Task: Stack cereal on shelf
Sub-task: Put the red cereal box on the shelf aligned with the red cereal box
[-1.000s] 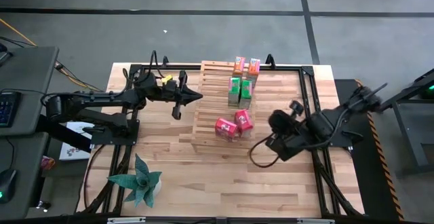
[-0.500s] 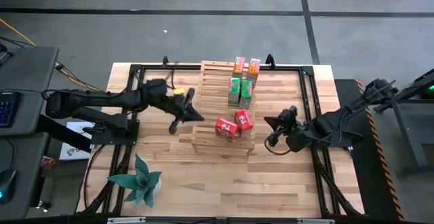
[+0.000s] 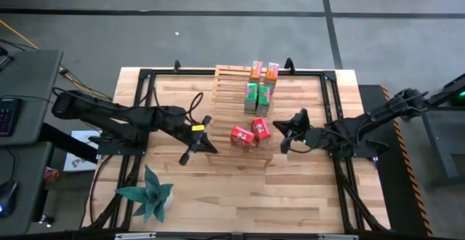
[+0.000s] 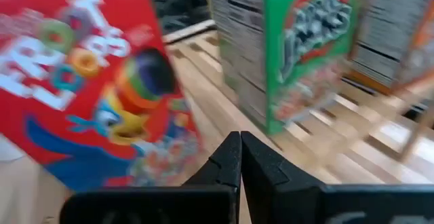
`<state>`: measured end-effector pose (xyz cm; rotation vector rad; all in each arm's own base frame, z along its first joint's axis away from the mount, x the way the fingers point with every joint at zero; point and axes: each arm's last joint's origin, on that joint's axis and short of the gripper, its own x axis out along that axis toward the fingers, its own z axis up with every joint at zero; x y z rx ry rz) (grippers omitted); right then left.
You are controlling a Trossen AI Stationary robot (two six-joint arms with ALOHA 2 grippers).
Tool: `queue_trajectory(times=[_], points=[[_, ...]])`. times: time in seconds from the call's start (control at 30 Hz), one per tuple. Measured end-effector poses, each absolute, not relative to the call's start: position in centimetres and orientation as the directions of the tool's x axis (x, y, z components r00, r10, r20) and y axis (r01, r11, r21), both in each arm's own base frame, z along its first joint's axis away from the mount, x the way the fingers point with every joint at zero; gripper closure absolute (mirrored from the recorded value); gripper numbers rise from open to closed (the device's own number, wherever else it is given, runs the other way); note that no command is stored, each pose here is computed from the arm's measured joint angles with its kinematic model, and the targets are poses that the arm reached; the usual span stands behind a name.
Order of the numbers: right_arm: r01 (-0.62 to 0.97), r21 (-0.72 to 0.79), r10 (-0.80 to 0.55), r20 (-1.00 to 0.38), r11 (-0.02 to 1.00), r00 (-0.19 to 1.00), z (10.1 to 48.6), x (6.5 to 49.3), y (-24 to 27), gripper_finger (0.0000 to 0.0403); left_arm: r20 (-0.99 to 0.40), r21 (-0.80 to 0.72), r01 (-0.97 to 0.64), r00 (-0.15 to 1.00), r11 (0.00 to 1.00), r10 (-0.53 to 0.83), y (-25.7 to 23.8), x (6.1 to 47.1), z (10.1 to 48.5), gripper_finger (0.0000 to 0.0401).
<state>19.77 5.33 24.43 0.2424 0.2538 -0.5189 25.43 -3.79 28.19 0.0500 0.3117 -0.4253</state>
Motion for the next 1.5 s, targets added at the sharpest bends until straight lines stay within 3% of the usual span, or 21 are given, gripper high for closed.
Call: queue_trajectory(times=[0.3, 0.6, 1.13, 1.5], points=[[0.457, 0.192, -0.399, -0.278, 0.868, 0.874, 24.9, 20.1, 5.3, 0.0403, -0.34, -0.049, 0.395, 0.857, 0.917, -0.387, -4.2, 28.3, 27.4, 0.0401], [0.42, 0.224, -0.354, -0.283, 0.879, 0.892, 24.9, 20.2, 5.5, 0.0403, -0.372, -0.012, 0.244, 0.899, 0.97, -0.23, -4.3, 31.0, 27.5, 0.0401], [0.312, 0.312, -0.226, -0.282, 0.898, 0.932, 24.6, 21.2, 6.2, 0.0403, -0.376, -0.019, 0.232, 0.9, 0.973, -0.222, -4.0, 31.2, 27.2, 0.0401], [0.268, 0.338, -0.177, -0.275, 0.902, 0.945, 24.8, 21.2, 6.3, 0.0403, -0.384, 0.02, 0.132, 0.916, 0.991, -0.114, -3.5, 31.2, 27.2, 0.0401]])
